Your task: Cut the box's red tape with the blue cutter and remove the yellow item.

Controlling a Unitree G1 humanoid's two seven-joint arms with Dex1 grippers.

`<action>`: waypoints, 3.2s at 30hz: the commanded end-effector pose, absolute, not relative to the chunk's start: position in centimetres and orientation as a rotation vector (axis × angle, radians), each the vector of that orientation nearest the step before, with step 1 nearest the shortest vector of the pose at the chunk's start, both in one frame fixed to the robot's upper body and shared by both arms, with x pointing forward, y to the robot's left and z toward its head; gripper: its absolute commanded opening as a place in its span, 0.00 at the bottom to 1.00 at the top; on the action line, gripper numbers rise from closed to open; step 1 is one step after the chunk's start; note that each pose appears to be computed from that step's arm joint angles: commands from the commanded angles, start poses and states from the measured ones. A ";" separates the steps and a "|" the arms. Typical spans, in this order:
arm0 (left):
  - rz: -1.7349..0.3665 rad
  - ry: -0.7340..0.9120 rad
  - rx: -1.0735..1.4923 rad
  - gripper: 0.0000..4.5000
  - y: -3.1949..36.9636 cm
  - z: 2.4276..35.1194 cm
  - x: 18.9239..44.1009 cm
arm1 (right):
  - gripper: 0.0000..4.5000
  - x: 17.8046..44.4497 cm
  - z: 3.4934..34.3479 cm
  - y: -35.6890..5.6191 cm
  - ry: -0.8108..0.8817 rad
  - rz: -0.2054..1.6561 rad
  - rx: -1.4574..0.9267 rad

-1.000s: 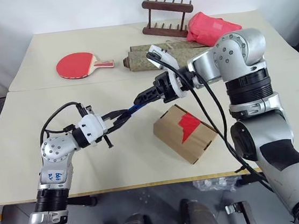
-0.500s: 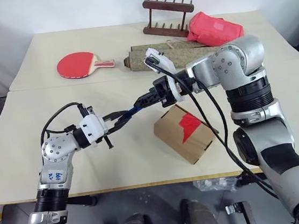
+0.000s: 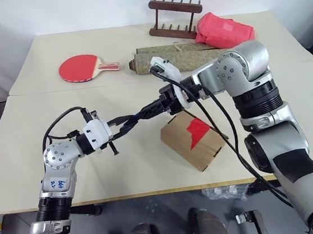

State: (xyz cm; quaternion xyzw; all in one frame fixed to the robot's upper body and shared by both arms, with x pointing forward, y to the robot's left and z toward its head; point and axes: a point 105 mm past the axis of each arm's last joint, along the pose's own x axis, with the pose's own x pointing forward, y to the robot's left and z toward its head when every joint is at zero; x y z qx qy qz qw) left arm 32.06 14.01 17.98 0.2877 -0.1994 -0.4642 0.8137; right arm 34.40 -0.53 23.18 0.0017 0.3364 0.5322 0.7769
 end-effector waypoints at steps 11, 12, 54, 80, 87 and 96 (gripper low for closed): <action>-0.984 -0.475 0.622 0.09 14.0 19.0 31.5 | 0.04 33.9 25.2 -0.1 0.684 1.198 0.021; -0.985 -0.473 0.619 0.09 14.0 19.0 31.5 | 0.04 34.0 25.3 -0.1 0.680 1.196 0.025; -1.286 0.039 0.153 0.31 4.1 18.8 30.3 | 0.04 29.7 29.4 -15.7 0.276 0.805 -0.106; -1.330 0.263 0.334 0.00 0.4 16.6 31.5 | 0.04 29.4 23.8 -15.7 0.440 0.733 -0.190; -1.333 0.271 0.332 0.00 0.6 16.6 31.5 | 0.04 29.8 23.9 -16.3 0.429 0.707 -0.174; -1.338 0.274 0.334 0.00 0.6 16.6 31.5 | 0.04 30.0 23.6 -17.0 0.425 0.678 -0.165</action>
